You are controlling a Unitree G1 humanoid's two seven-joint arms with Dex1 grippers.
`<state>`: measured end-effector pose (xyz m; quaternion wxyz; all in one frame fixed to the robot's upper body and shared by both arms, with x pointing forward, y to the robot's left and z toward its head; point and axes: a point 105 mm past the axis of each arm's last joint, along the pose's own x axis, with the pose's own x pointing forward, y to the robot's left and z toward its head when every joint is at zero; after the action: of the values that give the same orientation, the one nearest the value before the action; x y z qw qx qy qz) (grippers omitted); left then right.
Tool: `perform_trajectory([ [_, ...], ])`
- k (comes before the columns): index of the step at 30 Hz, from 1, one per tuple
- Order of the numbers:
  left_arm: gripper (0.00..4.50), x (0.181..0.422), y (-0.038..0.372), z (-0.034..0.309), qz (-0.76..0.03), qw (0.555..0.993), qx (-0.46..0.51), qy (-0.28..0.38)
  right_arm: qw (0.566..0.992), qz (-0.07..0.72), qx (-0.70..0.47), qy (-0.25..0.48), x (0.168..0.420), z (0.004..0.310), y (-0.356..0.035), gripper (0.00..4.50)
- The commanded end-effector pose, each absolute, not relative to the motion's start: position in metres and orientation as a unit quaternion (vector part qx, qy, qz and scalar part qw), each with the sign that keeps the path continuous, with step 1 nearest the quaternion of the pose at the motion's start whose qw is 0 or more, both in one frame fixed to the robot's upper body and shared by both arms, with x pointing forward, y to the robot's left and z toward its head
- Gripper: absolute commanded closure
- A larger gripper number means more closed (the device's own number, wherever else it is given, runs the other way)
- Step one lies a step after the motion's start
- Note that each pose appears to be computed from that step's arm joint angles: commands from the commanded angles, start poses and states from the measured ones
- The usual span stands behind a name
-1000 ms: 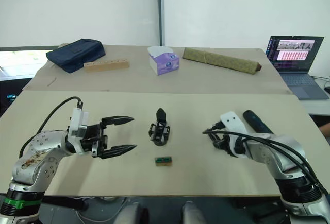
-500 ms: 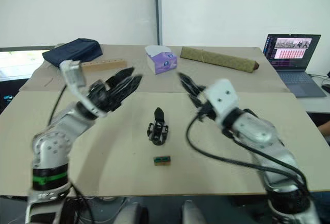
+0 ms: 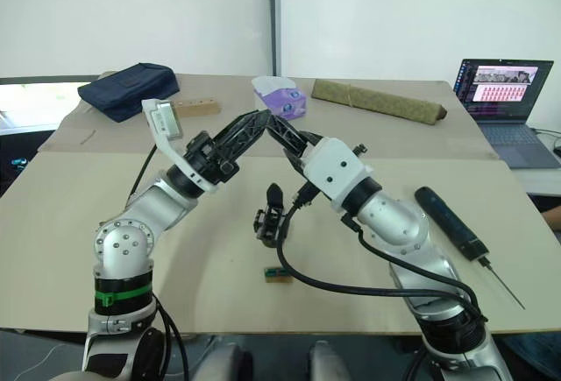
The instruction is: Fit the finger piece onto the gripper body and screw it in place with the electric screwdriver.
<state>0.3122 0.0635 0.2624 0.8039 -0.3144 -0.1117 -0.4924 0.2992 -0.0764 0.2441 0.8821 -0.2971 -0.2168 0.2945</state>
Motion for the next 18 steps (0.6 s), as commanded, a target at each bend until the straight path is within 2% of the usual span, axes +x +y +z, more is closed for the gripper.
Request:
perform_trajectory([
  [1, 2.83, 0.309, 0.059, 0.271, -0.499, 0.796, -0.319, -0.127, 0.864, 0.301, -0.308, -0.263, 0.289, 0.261, -0.069, 3.37],
  [4, 4.27, 0.31, 0.058, 0.27, -0.495, 0.793, -0.332, -0.128, 0.86, 0.306, -0.31, -0.266, 0.287, 0.261, -0.067, 3.37],
  [5, 4.5, 0.31, 0.058, 0.27, -0.492, 0.792, -0.338, -0.128, 0.858, 0.308, -0.312, -0.268, 0.286, 0.261, -0.066, 3.37],
  [12, 4.5, 0.311, 0.066, 0.278, -0.481, 0.779, -0.37, -0.157, 0.866, 0.328, -0.278, -0.255, 0.282, 0.26, -0.071, 3.37],
  [14, 4.5, 0.311, 0.074, 0.283, -0.488, 0.774, -0.366, -0.17, 0.862, 0.35, -0.277, -0.24, 0.277, 0.261, -0.081, 2.31],
  [16, 4.5, 0.313, 0.082, 0.285, -0.502, 0.774, -0.344, -0.175, 0.861, 0.388, -0.259, -0.204, 0.272, 0.258, -0.09, 1.65],
  [17, 4.5, 0.314, 0.086, 0.285, -0.513, 0.773, -0.33, -0.171, 0.861, 0.411, -0.247, -0.17, 0.27, 0.255, -0.095, 1.21],
  [18, 4.5, 0.315, 0.089, 0.284, -0.529, 0.773, -0.31, -0.161, 0.856, 0.447, -0.225, -0.129, 0.264, 0.251, -0.099, 0.98],
])
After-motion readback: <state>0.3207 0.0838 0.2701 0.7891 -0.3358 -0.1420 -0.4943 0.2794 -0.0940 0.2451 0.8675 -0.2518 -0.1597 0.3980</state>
